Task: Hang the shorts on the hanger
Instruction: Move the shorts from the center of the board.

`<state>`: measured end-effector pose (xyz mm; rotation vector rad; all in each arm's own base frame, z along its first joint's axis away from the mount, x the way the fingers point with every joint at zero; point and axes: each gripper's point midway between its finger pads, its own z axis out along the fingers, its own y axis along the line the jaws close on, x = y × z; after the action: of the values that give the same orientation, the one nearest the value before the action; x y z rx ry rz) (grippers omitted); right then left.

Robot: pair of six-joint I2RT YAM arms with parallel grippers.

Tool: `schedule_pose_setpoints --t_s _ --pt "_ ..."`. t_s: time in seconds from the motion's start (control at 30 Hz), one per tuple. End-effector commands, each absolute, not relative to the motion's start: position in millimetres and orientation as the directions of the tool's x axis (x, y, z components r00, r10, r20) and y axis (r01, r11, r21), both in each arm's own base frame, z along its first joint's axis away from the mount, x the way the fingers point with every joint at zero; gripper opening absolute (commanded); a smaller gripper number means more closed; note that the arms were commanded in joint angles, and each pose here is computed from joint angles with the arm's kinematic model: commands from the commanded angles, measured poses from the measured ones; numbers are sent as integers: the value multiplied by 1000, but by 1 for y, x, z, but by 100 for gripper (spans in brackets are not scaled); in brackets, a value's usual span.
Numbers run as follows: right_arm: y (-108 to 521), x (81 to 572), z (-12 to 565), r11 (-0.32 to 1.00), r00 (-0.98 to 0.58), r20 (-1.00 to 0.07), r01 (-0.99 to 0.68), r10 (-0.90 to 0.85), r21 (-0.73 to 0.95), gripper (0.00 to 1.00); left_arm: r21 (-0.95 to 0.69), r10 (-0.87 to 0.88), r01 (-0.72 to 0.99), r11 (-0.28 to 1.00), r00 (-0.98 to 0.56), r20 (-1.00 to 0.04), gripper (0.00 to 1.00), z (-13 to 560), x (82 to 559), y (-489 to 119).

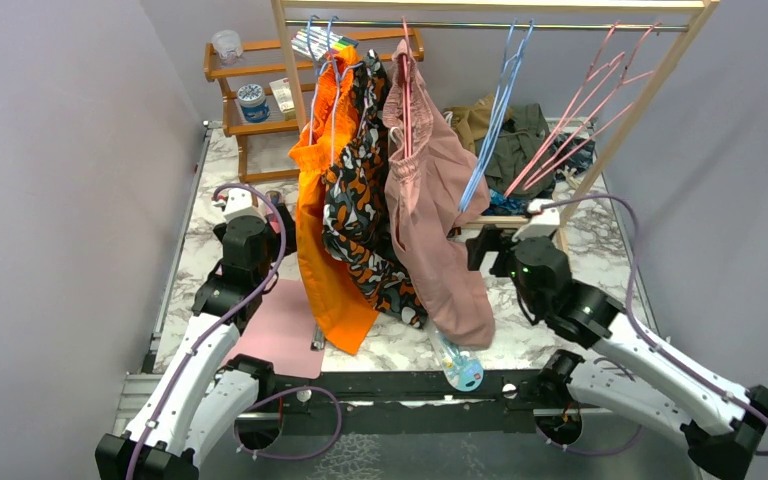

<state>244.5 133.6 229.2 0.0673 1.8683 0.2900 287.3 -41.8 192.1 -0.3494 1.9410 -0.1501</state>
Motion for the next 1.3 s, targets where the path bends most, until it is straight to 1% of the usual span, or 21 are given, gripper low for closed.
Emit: schedule_pose_setpoints --t_s 0.0,0.2,0.37,0.47,0.67,0.8,0.9,1.1,1.27 --pt "157 248 217 950 -384 -896 -122 222 287 100 -267 -302 -147 952 -337 -892 99 195 288 -45" --pt "161 252 195 904 -414 -833 -51 368 424 95 -268 -299 -136 954 -340 -891 99 195 287 -48" --pt "169 261 166 851 -494 -738 7 460 526 92 -268 -294 -120 956 -348 -891 99 194 286 -52" --pt "160 271 159 812 -483 -696 57 531 580 90 -267 -290 -113 957 -352 -890 99 193 285 -54" --pt "130 295 158 703 -392 -608 161 690 693 86 -267 -286 -101 958 -352 -891 99 194 284 -58" --pt "96 315 155 619 -281 -556 249 783 745 82 -261 -280 -100 960 -354 -893 99 193 283 -58" --pt "78 331 156 546 -197 -509 281 838 789 78 -253 -278 -115 961 -348 -895 99 194 282 -55" --pt "49 362 157 432 -39 -445 329 895 840 72 -245 -277 -136 960 -341 -898 99 195 280 -51" --pt "46 383 153 370 6 -394 333 919 868 68 -243 -277 -138 960 -342 -898 99 194 280 -51"
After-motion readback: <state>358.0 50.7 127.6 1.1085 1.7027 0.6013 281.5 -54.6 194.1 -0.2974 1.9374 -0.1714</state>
